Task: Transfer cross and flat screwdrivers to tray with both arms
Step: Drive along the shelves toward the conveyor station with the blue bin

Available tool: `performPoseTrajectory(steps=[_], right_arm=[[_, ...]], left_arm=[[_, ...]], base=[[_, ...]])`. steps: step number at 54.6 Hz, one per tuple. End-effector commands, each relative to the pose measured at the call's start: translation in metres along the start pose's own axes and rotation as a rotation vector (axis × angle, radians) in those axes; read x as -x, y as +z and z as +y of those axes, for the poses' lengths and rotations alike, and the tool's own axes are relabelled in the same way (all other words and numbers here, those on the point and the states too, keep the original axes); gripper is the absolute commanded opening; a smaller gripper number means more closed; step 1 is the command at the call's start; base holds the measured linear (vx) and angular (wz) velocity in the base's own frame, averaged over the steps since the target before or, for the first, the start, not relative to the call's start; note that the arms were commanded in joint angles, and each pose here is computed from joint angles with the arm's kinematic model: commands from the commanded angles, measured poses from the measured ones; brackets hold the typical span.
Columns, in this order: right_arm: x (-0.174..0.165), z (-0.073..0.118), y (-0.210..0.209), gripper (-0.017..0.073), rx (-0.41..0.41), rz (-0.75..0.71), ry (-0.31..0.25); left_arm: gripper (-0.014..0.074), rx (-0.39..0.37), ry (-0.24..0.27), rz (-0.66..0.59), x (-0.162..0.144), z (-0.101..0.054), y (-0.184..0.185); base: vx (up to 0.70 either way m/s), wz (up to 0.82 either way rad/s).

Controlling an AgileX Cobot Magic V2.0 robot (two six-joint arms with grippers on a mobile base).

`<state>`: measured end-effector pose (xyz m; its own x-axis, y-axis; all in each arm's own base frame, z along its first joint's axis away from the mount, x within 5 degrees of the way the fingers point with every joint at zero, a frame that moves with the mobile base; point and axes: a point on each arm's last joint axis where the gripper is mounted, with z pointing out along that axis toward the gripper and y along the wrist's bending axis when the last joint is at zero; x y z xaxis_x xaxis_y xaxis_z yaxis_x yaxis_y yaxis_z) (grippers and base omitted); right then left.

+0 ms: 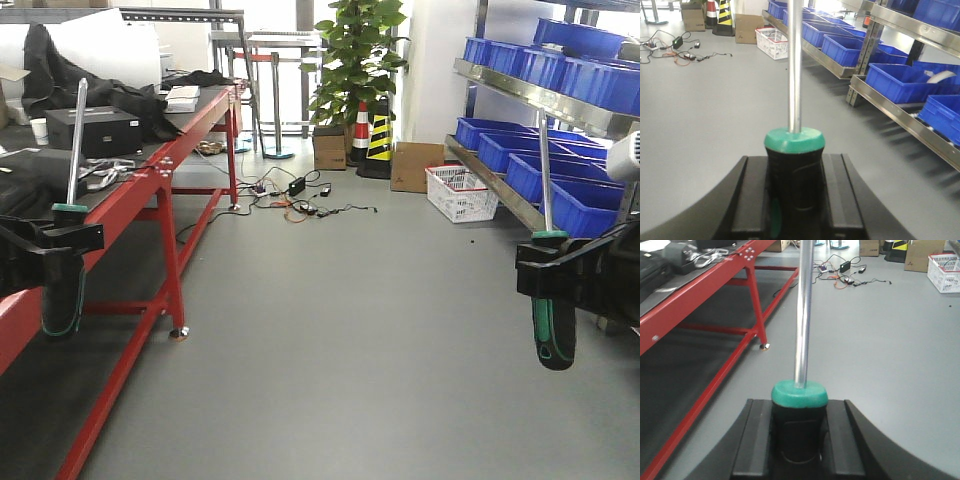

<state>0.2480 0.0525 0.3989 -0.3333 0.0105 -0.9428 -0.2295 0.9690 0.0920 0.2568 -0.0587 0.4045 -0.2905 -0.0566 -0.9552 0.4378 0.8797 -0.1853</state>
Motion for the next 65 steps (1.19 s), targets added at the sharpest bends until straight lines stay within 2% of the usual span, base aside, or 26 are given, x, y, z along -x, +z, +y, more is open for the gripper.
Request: performPoseTrajectory(steps=[1, 23, 65], right_arm=[[0.0212, 0.0005, -0.0129, -0.0008, -0.009, -0.143, -0.007], [0.0212, 0.0005, -0.0129, -0.0008, -0.009, -0.143, -0.007], [0.0211, 0.0005, -0.0129, -0.0008, -0.009, -0.141, -0.007]], left_arm=[[0.0000, 0.006, -0.014, -0.100, 0.0201, -0.0063, -0.0112], [0.0000, 0.007, -0.014, -0.102, 0.0203, -0.0063, -0.0115], [0.0000, 0.010, -0.014, -0.105, 0.0205, -0.0060, -0.0115]], base=[[0.54, -0.05], [0.51, -0.32], [0.45, -0.66]])
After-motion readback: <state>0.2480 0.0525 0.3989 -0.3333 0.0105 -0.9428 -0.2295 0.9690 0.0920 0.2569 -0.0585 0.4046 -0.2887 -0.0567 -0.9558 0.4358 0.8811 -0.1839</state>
